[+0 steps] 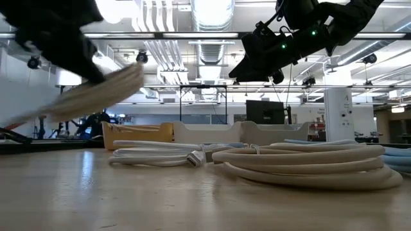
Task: Sort HDMI cables
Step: Put the brown hdmi cable into the yellow bin
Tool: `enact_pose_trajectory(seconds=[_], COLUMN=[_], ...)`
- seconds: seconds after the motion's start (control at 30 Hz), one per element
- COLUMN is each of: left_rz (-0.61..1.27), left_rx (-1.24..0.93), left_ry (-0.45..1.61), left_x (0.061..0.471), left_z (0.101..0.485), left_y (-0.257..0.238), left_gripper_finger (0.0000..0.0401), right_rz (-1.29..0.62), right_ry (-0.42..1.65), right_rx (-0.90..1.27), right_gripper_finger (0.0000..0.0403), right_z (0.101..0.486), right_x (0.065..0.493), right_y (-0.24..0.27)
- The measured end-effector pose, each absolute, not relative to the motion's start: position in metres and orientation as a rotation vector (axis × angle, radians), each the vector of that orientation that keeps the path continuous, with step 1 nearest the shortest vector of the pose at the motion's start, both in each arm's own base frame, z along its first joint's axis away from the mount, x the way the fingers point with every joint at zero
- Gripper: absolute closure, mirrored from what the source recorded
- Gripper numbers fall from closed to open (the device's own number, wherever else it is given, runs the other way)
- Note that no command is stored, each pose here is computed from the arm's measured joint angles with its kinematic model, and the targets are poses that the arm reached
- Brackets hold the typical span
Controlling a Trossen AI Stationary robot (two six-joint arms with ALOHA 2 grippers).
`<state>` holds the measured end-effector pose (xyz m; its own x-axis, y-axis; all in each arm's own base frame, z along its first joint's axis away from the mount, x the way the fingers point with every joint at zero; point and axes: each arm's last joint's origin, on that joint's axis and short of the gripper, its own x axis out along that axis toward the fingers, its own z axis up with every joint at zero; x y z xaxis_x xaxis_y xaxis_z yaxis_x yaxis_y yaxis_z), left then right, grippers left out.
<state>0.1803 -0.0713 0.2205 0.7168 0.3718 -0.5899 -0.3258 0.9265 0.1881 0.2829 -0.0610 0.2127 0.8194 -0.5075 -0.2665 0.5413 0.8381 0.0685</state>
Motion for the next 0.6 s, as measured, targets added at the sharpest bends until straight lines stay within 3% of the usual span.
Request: enact_pose_trajectory(seconds=[0.13, 0.27, 0.47, 0.6], left_rz=[0.666, 0.934, 1.207, 1.173], left_rx=[0.313, 0.404, 0.250, 0.172], left_ry=[0.537, 0.503, 0.512, 0.577], left_x=[0.175, 0.172, 0.176, 0.181], left_z=[0.237, 0.247, 0.252, 0.252], left_y=[-0.051, -0.024, 0.033, 0.079], left_gripper_finger=[0.0366, 0.0367, 0.0367, 0.0367], right_rz=[-0.561, -0.561, -0.562, -0.562], right_ry=[0.244, 0.243, 0.243, 0.243], right_rx=[0.144, 0.143, 0.143, 0.140], right_gripper_finger=[0.0220, 0.0220, 0.0220, 0.0220], right_z=[0.213, 0.213, 0.213, 0.213], right_x=[0.283, 0.283, 0.283, 0.283], right_y=[-0.061, -0.061, -0.061, -0.061])
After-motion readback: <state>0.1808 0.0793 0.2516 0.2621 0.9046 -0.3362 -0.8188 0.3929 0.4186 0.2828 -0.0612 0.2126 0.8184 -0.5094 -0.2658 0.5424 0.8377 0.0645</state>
